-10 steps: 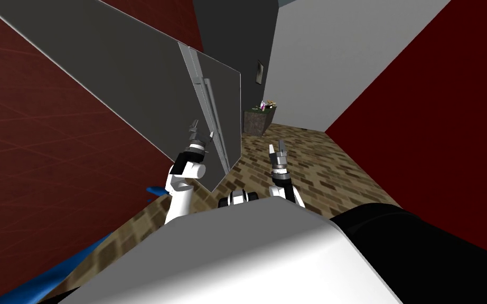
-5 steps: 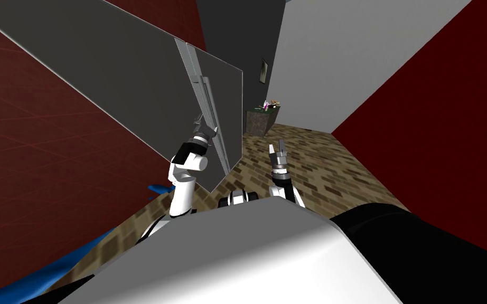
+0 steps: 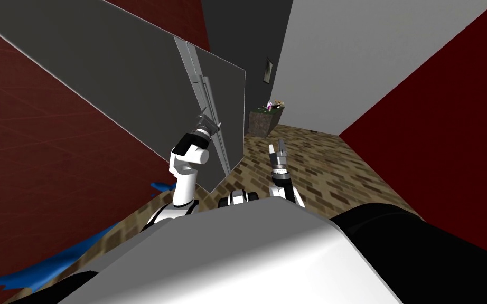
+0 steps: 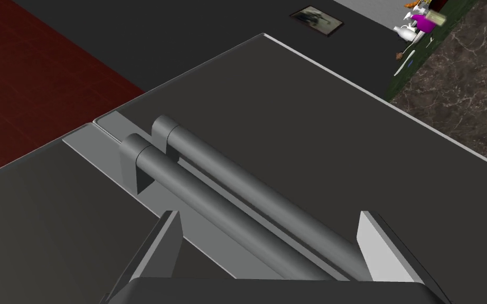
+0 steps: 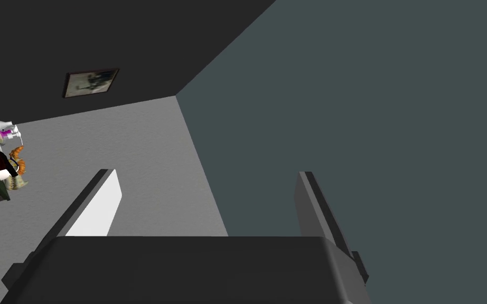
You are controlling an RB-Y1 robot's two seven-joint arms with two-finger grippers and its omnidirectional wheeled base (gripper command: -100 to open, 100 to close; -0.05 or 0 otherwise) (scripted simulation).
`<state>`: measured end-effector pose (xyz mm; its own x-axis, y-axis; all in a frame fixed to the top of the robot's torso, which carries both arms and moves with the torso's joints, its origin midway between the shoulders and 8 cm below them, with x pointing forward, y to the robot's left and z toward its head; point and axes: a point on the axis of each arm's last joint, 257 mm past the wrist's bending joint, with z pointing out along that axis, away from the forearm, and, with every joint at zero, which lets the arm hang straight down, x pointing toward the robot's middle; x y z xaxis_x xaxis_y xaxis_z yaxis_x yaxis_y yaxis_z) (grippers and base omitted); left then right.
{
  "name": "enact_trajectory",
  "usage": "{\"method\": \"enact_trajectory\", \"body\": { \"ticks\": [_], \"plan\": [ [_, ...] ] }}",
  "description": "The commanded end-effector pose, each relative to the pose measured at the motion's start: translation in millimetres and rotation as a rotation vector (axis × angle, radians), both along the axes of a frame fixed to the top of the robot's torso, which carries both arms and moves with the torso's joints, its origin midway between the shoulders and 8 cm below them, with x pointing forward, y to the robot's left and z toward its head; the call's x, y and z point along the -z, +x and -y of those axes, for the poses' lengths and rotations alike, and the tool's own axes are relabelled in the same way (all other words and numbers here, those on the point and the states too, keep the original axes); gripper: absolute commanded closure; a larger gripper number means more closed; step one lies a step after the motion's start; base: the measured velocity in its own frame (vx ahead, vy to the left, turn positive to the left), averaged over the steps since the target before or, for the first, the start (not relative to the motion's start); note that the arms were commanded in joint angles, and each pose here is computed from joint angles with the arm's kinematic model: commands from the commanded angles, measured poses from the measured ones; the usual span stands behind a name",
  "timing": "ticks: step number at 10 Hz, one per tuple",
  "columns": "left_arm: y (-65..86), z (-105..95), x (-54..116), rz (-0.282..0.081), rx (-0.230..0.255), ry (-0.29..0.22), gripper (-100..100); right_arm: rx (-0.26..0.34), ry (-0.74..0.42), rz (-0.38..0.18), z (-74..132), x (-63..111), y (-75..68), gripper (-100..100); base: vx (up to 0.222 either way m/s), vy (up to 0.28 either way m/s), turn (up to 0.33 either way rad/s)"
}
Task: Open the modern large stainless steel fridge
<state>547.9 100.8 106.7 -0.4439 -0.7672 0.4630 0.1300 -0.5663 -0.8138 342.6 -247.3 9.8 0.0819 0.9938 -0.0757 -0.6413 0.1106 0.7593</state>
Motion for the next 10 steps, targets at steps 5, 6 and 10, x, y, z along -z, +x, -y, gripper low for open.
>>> {"method": "enact_trajectory", "body": {
  "ticks": [5, 6, 10],
  "plan": [
    [16.7, 29.8, -32.9, -0.076, 0.047, -0.012, -100, 0.0, 0.0, 0.0, 0.0, 0.0, 0.0, 0, 0.047, -0.055, 0.099],
    [22.1, 33.9, -36.2, -0.104, 0.053, -0.028, -100, 0.0, 0.0, 0.0, 0.0, 0.0, 0.0, 0, 0.056, -0.069, 0.164],
    [30.4, 48.0, -55.7, -0.163, 0.064, -0.046, -100, 0.0, 0.0, 0.0, 0.0, -0.1, 0.0, 0, 0.055, -0.063, 0.12]
  ]
}}
